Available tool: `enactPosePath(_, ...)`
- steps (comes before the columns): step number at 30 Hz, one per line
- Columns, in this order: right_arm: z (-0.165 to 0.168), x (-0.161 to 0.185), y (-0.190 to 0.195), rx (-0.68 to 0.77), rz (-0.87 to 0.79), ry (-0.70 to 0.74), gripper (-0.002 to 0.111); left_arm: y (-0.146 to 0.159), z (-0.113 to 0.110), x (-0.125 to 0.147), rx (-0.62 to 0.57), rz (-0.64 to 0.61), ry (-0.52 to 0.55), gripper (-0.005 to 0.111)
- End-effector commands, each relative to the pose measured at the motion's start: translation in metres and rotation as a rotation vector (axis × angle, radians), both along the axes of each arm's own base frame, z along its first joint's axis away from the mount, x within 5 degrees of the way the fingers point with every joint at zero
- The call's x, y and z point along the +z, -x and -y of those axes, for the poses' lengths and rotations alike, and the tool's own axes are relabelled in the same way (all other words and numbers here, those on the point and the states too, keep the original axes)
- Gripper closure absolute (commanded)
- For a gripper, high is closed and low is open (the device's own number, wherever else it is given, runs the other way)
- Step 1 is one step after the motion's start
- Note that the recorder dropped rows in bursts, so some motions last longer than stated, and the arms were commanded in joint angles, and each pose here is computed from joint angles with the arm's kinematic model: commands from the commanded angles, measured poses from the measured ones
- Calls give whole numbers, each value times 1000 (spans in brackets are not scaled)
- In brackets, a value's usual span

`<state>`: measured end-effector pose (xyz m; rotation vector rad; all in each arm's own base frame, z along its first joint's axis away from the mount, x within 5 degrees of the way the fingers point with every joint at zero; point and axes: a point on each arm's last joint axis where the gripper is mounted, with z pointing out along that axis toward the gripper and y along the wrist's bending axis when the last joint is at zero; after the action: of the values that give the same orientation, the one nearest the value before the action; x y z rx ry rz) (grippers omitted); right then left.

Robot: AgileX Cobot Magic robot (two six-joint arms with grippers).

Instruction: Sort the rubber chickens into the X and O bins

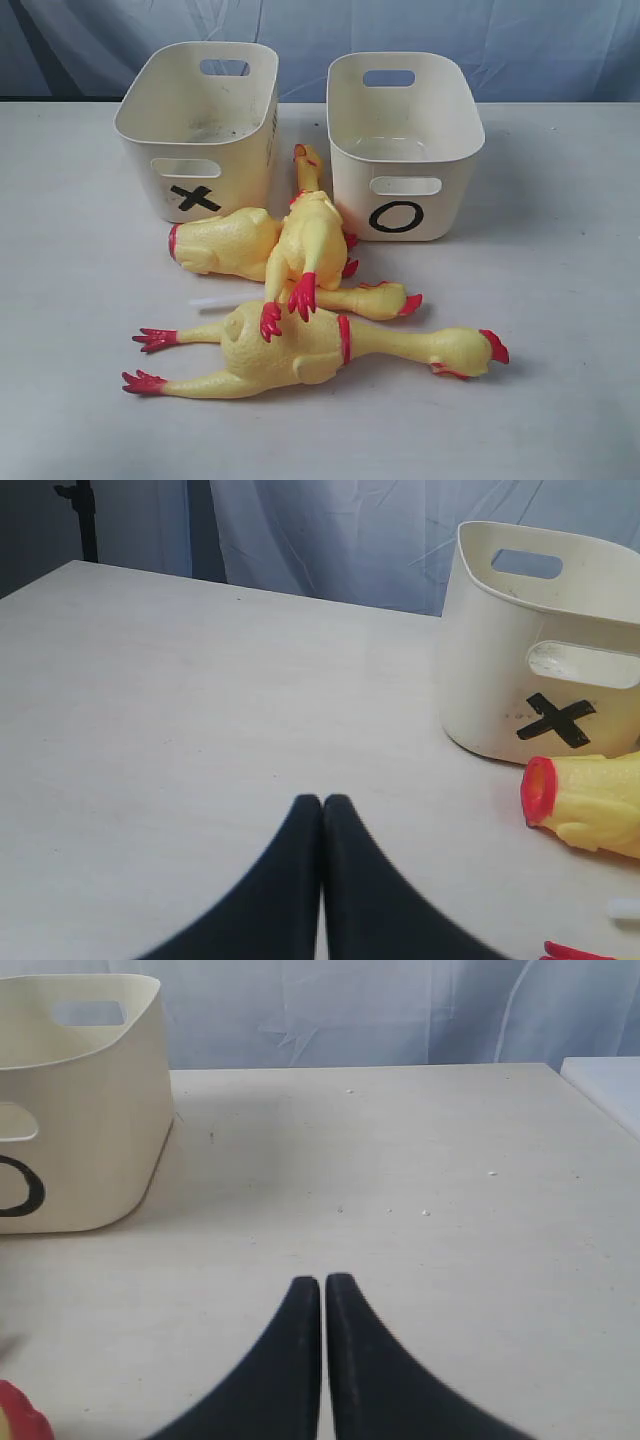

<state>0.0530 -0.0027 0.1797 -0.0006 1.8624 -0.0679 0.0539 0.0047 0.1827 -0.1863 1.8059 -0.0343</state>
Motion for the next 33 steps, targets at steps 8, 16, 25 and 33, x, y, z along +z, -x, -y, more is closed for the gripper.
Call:
enactPosePath(8,0,1,0,-2,18,7,105,0,0,2,-7,17,1,107)
enactPosePath(16,0,1,0,-2,18,7,105,0,0,2,-7,17,1,107)
enactPosePath(25,0,1,0,-2,18,9,105,0,0,2,-7,17,1,107)
enactPosePath(33,1,24,-3,9,263,160,105,0,0,2,-7,17,1,107)
